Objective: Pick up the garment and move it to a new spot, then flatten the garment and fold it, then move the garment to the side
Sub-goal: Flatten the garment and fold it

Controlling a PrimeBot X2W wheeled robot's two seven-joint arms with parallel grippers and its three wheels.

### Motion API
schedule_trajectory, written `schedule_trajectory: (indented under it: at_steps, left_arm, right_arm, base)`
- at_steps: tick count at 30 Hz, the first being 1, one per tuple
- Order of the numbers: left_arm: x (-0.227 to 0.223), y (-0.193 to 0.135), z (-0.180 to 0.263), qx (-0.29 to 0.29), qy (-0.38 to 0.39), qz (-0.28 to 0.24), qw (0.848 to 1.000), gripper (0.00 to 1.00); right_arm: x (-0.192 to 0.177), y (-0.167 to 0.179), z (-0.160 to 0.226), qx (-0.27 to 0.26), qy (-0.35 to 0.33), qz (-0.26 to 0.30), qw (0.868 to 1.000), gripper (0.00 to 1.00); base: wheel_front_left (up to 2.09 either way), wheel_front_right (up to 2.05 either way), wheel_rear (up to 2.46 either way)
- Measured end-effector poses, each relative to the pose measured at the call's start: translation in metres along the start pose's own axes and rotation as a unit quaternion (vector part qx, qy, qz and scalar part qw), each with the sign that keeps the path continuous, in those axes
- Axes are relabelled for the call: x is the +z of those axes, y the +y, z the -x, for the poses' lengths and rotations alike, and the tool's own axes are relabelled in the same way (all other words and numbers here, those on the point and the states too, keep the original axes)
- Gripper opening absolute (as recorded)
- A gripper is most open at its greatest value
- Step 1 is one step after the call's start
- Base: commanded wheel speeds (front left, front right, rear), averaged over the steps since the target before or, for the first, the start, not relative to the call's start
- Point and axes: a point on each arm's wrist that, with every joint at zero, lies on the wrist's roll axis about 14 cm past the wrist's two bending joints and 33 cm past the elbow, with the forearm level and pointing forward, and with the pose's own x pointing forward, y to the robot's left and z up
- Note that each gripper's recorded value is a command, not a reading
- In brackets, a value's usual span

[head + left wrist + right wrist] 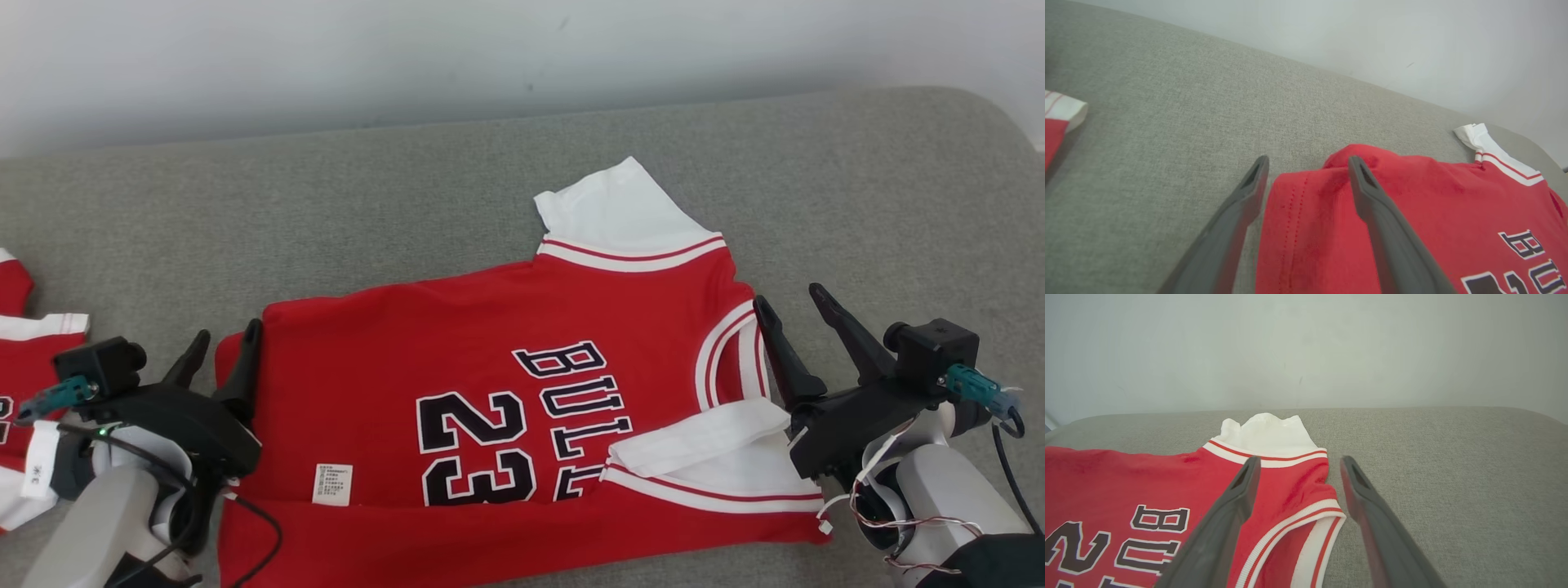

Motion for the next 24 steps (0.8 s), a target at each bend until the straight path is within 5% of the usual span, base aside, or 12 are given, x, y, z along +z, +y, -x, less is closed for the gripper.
schedule_trajectory:
  at_steps: [10,11,13,14,24]
  left_arm:
    - [-0.017,0.000,-0.008,0.001,0.037,0.011,0.999,1.00]
    - [-0.019,-0.001,-0.008,0.000,0.043,0.010,0.999,0.93]
    - [-0.022,-0.001,-0.006,-0.001,0.051,0.012,0.999,0.08]
    - [-0.023,-0.001,-0.005,-0.002,0.053,0.012,0.999,0.00]
    - [-0.004,0.004,-0.001,-0.002,0.015,-0.004,1.000,0.00]
  right_arm:
    - [-0.004,-0.008,0.003,-0.010,0.003,0.001,1.000,1.00]
    - [-0.004,-0.008,0.003,-0.010,0.004,0.001,1.000,1.00]
    - [-0.004,-0.008,0.003,-0.009,0.002,0.001,1.000,1.00]
    - [-0.004,-0.007,0.003,-0.009,0.002,0.001,1.000,1.00]
    - [-0.002,0.008,-0.006,0.011,0.000,-0.002,1.000,1.00]
  base:
    - [0.00,0.00,0.00]
    - [0.00,0.00,0.00]
    - [0.00,0.00,0.00]
    - [0.00,0.00,0.00]
    - [0.00,0.00,0.00]
